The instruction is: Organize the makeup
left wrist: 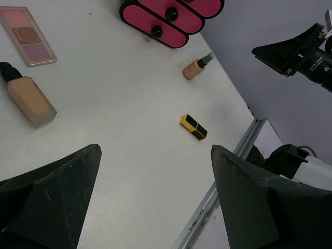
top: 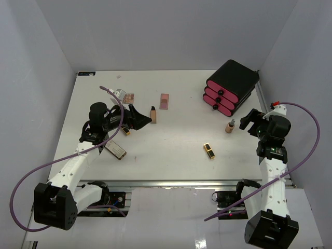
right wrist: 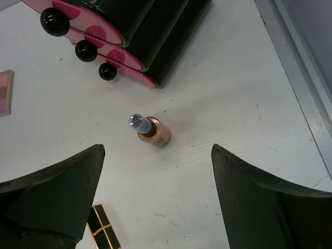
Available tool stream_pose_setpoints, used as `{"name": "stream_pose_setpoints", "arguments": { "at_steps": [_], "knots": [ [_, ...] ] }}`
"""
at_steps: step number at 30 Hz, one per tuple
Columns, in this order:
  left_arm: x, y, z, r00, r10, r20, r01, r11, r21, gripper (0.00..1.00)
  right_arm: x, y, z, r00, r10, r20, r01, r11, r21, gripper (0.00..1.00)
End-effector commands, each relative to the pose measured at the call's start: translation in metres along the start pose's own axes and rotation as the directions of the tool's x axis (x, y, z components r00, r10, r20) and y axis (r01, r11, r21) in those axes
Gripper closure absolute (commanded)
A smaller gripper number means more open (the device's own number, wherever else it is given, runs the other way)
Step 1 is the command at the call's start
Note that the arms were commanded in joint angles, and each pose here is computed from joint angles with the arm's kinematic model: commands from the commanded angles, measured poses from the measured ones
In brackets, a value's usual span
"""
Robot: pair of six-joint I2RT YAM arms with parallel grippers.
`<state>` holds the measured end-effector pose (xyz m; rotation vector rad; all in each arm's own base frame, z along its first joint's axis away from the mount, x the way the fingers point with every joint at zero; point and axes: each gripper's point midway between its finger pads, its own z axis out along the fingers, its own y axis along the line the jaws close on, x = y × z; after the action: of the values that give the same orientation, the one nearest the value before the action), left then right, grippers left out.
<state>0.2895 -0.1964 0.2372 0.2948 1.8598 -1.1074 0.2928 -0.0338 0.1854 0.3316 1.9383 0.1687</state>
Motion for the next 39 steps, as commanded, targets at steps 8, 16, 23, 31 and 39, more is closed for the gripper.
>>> {"name": "stream_pose_setpoints", "arguments": {
  "at_steps": [8, 16, 23, 31, 39],
  "knots": [
    [-0.003, -0.007, -0.001, 1.0, 0.015, 0.008, -0.015, 0.999, 0.033, 0.02, -0.003, 0.035, -0.008, 0.986, -0.156, 0.058, 0.165, 0.96, -0.227, 0.1],
    [0.008, -0.003, 0.012, 0.996, -0.085, -0.036, 0.087, 0.993, 0.078, 0.02, 0.031, 0.077, -0.029, 0.89, -0.425, 0.163, 0.44, 0.713, -0.545, 0.1],
    [0.014, -0.016, 0.058, 0.976, -0.203, -0.075, 0.21, 0.972, 0.104, 0.02, 0.04, 0.087, -0.039, 0.868, -0.453, 0.204, 0.475, 0.635, -0.609, 0.1],
    [0.001, -0.047, 0.16, 0.963, -0.24, -0.119, 0.259, 0.948, 0.183, 0.02, 0.05, 0.092, -0.046, 0.83, -0.499, 0.248, 0.526, 0.555, -0.644, 0.1],
    [0.007, -0.054, 0.273, 0.939, -0.304, -0.16, 0.334, 0.916, 0.22, 0.02, 0.027, 0.088, -0.043, 0.832, -0.491, 0.259, 0.54, 0.611, -0.579, 0.1]
  ]
}}
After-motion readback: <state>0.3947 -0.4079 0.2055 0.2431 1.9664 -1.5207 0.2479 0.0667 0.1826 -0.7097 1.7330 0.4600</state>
